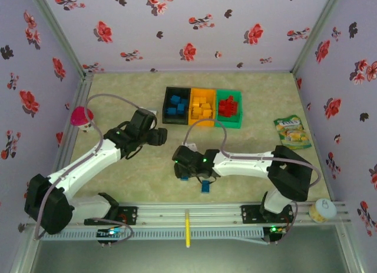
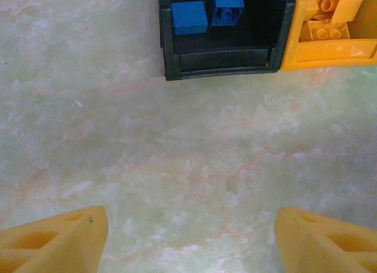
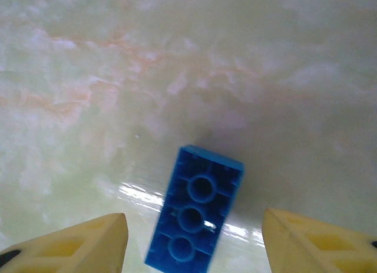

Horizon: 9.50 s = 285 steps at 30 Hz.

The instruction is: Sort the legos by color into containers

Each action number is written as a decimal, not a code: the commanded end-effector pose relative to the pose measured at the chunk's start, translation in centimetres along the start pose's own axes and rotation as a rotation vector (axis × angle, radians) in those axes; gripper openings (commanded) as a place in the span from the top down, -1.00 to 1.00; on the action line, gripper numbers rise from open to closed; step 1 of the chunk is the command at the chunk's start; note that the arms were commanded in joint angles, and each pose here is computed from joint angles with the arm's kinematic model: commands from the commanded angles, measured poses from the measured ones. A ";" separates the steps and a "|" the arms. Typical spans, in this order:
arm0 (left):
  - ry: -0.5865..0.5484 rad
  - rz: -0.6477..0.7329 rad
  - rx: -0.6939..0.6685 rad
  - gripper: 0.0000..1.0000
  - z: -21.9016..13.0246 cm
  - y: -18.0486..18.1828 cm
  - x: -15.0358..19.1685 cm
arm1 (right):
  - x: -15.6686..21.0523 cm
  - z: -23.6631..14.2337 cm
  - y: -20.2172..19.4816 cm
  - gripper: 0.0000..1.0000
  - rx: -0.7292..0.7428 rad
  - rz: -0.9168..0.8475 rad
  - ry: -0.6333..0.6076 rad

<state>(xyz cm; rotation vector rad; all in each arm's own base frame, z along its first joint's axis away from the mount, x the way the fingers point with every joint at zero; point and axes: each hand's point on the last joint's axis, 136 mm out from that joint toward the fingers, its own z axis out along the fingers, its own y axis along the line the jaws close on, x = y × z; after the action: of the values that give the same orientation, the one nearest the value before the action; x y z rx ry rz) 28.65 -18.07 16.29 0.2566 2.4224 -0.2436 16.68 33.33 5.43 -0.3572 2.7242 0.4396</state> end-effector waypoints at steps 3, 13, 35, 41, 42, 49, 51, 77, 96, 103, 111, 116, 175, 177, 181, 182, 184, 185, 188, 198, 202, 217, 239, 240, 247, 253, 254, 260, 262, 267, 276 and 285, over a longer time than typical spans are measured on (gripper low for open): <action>-0.008 -0.003 -0.031 -0.50 -0.6 0.9 0.1 | 0.2 0.9 1.1 -0.26 0.012 0.007 0.022; -0.001 0.002 -0.035 -0.50 -0.7 1.1 0.4 | 1.1 1.7 0.5 -0.23 0.078 -0.022 0.047; -0.010 -0.009 -0.033 -0.50 -1.9 1.5 0.7 | -7.5 -1.3 -1.7 0.38 0.109 -0.066 -0.100; -0.002 -0.015 -0.036 -0.49 -2.3 1.7 1.0 | -18.2 -4.9 -2.9 0.38 0.099 -0.105 -0.257; 0.001 -0.015 -0.037 -0.49 -2.4 1.8 1.1 | -19.7 -5.3 -2.9 0.37 0.093 -0.110 -0.274; 0.011 -0.030 -0.042 -0.49 -2.9 2.2 1.8 | -28.4 -4.5 -2.8 0.38 0.031 -0.104 -0.339; 0.008 -0.039 -0.040 -0.49 -3.1 2.2 1.8 | -30.1 -3.7 -2.5 0.37 0.005 -0.087 -0.346; 0.041 -0.130 0.039 -0.53 -3.6 0.6 2.8 | -32.8 -0.3 -2.8 -0.13 -0.057 -0.001 -0.341; 0.388 -0.066 0.190 -0.57 -0.9 -14.5 15.2 | -25.2 -8.2 -9.3 -0.24 -0.034 0.115 -0.395; 0.489 0.033 0.264 -0.62 0.5 -21.3 17.8 | -23.9 -9.9 -11.3 -0.28 -0.018 0.143 -0.431; 0.584 0.107 0.186 -0.58 1.7 -22.8 19.9 | -23.3 -11.1 -12.7 -0.28 -0.014 0.167 -0.458; 0.604 0.117 0.148 -0.55 1.9 -22.5 20.2 | -22.9 -11.4 -13.3 -0.28 -0.012 0.176 -0.466; 0.098 0.082 -0.033 0.42 10.3 -2.7 -14.0 | -12.3 -10.3 -16.0 -0.19 -0.004 0.212 -0.305; 0.087 0.097 -0.023 0.42 11.5 -2.9 -14.8 | -12.1 -10.2 -16.0 -0.18 -0.004 0.211 -0.298; 0.094 0.099 -0.020 0.42 13.8 -2.9 -16.1 | -11.9 -10.2 -15.9 -0.19 -0.001 0.207 -0.294; 0.094 0.100 -0.017 0.37 14.4 -3.0 -16.3 | -11.9 -10.2 -15.9 -0.18 -0.001 0.207 -0.295; 0.095 0.101 -0.019 0.06 15.4 -3.0 -16.7 | -11.9 -10.2 -15.8 -0.19 0.002 0.206 -0.296; 0.093 0.101 -0.015 -0.16 15.7 -3.1 -16.9 | -11.7 -10.2 -15.9 -0.19 0.004 0.205 -0.293; 0.082 0.098 -0.008 -0.53 15.8 -3.3 -17.3 | -11.6 -10.3 -15.9 -0.20 0.010 0.204 -0.292; 0.028 0.084 -0.010 -0.57 12.2 -2.9 -18.1 | -11.6 -10.0 -15.9 -0.20 0.014 0.206 -0.293; -0.016 0.077 -0.007 -0.59 9.7 -2.7 -18.6 | -11.6 -9.9 -15.8 -0.22 0.011 0.203 -0.293; -0.167 0.125 -0.075 -0.82 1.4 -0.9 -21.9 | -11.6 -10.2 -15.7 -0.38 0.002 0.197 -0.325; -0.168 0.099 -0.378 -0.99 -6.8 6.5 -19.2 | -14.3 -17.0 -19.3 -0.99 0.177 0.194 -0.488; -0.162 0.085 -0.388 -0.99 -7.0 7.1 -18.9 | -14.6 -17.6 -19.7 -0.99 0.191 0.201 -0.498; -0.315 0.040 -0.592 -0.99 -9.5 11.8 -17.8 | -15.6 -20.9 -23.8 -0.99 0.332 0.245 -0.613; -0.327 -0.072 -0.693 -0.99 -8.8 17.3 -14.1 | -15.2 -22.3 -28.9 -0.99 0.548 0.320 -0.674; -0.318 -0.099 -0.712 -0.99 -8.6 18.4 -13.2 | -15.0 -22.2 -29.7 -0.99 0.565 0.336 -0.672; -0.339 -0.155 -0.794 -0.99 -6.2 23.1 -9.1 | -14.4 -20.7 -31.8 -0.99 0.560 0.361 -0.669; -0.358 -0.129 -0.819 -0.99 -4.5 23.8 -7.6 | -14.2 -20.2 -32.3 -0.99 0.565 0.365 -0.672; -0.325 -0.117 -0.827 -0.99 -0.5 24.8 -4.7 | -13.9 -19.2 -34.0 -0.99 0.605 0.380 -0.663; -0.299 -0.032 -0.721 -0.99 4.7 24.1 -3.2 | -13.7 -17.4 -36.4 -0.99 0.659 0.371 -0.655; -0.413 -0.003 -0.578 -0.99 5.9 22.4 -3.0 | -13.5 -15.6 -37.6 -0.99 0.593 0.389 -0.716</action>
<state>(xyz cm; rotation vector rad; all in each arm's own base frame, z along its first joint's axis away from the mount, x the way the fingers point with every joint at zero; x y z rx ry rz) 38.71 2.53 9.59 -0.0773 2.0794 0.4528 33.99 -4.45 13.81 0.4507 2.1252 -0.1949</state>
